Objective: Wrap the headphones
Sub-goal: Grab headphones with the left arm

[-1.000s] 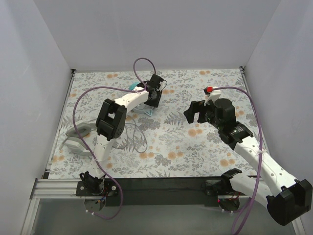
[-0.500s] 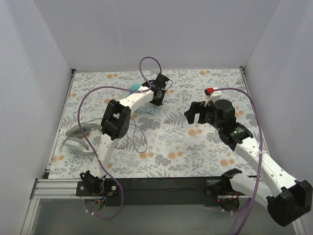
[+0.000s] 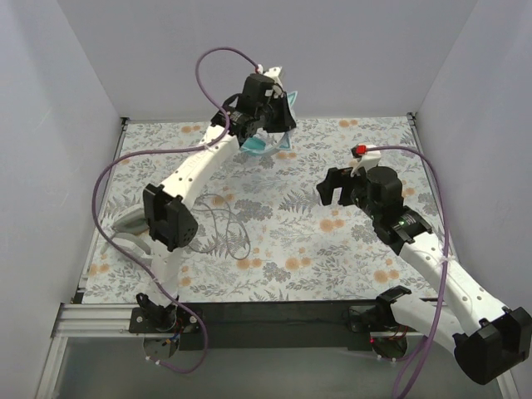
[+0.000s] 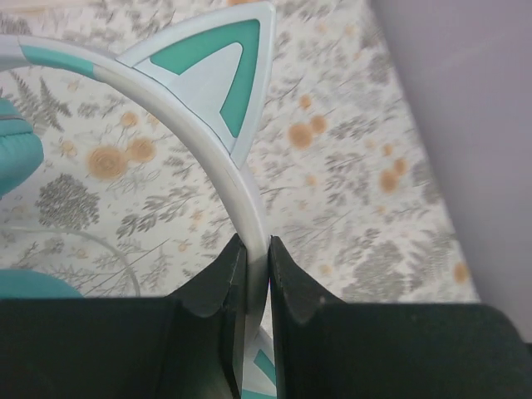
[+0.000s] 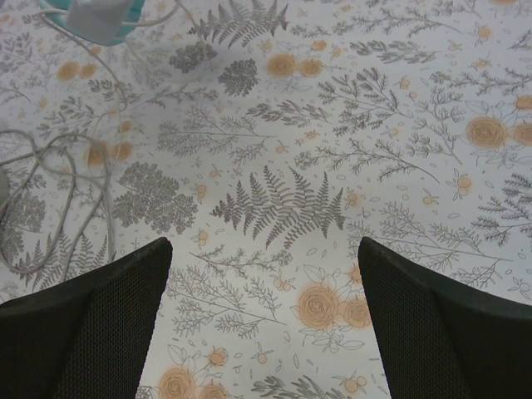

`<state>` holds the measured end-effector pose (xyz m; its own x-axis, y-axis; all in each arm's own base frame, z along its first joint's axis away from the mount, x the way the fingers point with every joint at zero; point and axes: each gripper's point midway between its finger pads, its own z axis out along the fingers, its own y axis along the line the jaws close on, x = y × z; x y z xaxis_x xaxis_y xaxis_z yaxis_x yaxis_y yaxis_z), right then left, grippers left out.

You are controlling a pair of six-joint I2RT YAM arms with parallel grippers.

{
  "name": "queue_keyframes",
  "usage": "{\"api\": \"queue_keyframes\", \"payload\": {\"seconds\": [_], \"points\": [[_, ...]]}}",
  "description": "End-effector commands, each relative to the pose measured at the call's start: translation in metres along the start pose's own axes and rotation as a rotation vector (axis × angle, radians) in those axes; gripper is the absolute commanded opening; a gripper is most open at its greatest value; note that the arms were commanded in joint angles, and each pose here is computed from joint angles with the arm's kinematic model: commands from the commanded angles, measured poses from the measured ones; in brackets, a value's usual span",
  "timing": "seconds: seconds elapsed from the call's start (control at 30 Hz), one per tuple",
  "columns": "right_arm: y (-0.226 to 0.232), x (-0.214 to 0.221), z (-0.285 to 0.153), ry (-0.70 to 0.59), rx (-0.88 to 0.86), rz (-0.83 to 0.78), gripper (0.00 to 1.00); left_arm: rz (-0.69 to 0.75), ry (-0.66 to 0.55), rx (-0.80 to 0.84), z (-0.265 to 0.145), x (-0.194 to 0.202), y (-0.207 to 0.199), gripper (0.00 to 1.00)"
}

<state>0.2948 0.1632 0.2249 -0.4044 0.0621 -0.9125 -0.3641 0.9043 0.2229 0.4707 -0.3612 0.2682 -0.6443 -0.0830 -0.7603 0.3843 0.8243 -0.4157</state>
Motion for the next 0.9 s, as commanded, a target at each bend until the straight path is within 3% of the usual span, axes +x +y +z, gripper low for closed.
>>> {"api": "queue_keyframes", "payload": {"seconds": [0.0, 0.13, 0.23, 0.27, 0.33, 0.53, 0.7, 0.87], "points": [[0.011, -0.067, -0.014, -0.198, -0.024, -0.02, 0.98, -0.071, -0.266, 0.222, -0.094, -0.088, -0.063, 0.0], [0.022, -0.102, -0.021, -0.3, -0.064, -0.012, 0.98, -0.159, -0.403, 0.344, -0.162, -0.128, -0.087, 0.0], [0.038, -0.117, -0.022, -0.35, -0.144, 0.002, 0.98, -0.236, -0.418, 0.373, -0.177, -0.126, -0.082, 0.0], [0.041, -0.121, -0.022, -0.365, -0.161, 0.007, 0.98, -0.26, -0.492, 0.418, -0.208, -0.142, -0.084, 0.0], [0.057, -0.129, -0.023, -0.399, -0.249, 0.017, 0.97, -0.361, -0.473, 0.455, -0.211, -0.134, -0.077, 0.0], [0.087, -0.145, -0.012, -0.433, -0.412, 0.042, 0.95, -0.518, -0.58, 0.627, -0.278, -0.151, -0.076, 0.0], [0.104, -0.157, -0.005, -0.456, -0.505, 0.095, 0.92, -0.552, -0.569, 0.675, -0.29, -0.147, -0.075, 0.0], [0.124, -0.169, 0.004, -0.474, -0.575, -0.005, 0.89, -0.582, -0.529, 0.695, -0.298, -0.14, -0.071, 0.0]]}}
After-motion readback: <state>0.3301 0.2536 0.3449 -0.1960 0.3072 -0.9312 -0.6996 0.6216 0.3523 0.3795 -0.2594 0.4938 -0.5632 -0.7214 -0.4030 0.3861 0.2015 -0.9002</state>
